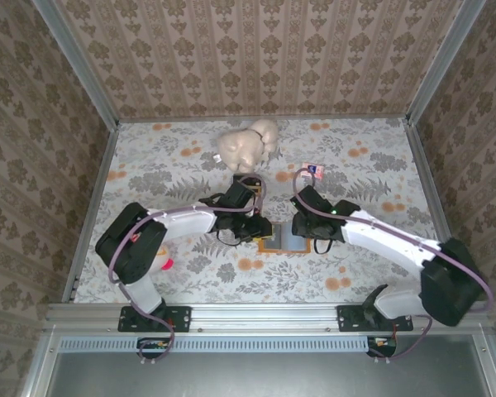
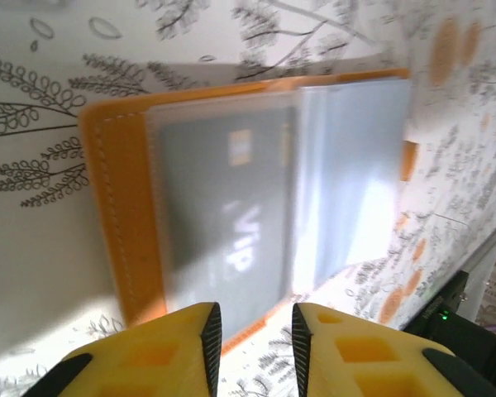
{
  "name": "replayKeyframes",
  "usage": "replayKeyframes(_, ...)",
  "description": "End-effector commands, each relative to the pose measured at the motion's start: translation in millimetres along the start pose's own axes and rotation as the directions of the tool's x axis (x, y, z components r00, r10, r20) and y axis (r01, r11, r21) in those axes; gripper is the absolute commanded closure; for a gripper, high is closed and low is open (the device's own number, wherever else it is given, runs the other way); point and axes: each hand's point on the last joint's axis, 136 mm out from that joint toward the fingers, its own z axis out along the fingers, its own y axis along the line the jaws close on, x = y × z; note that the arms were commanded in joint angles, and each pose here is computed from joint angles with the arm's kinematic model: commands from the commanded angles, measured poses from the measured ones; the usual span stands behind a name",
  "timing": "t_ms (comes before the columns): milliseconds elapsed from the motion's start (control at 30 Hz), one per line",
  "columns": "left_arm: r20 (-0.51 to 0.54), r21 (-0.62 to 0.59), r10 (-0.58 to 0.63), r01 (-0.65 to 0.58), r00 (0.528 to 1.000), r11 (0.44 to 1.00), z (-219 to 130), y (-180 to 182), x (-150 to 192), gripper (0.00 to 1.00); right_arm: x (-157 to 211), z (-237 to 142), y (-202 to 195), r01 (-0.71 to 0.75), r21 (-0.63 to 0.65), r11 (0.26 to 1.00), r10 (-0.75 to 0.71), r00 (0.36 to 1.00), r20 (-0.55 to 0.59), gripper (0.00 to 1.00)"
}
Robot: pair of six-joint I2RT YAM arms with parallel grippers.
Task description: Take the credit cards out of the card holder
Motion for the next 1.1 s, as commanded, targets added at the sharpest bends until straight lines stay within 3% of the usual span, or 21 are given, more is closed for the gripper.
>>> replayKeyframes(0,0.048,-0.034,0.002,-0.001,0.999,0.999,-17,1,-9,0.67,-7,-11,33,0.024,-0.187,0.982,-0.020,1.000,0.024,0.51)
replayKeyframes(167,0.044,-0.095,-0.033,0.037,0.998,0.995,-12,19,-7,0.76,8,3,61,0.027,-0.286,0.958,-0.055,0.994,-0.092,0.56)
replayKeyframes(367,0.005,-0.066,-0.070,0.070,0.998,0.995,2,21,-5,0.86,21,34,55,-0.003,-0.219,0.976,-0.035,0.985,-0.171,0.59)
replayKeyframes(1067,-0.046,-0.072,-0.116,0.113,0.992,0.991,21,32,0,0.85,50,77,40,-0.003,-0.117,0.993,-0.032,0.956,-0.293,0.61)
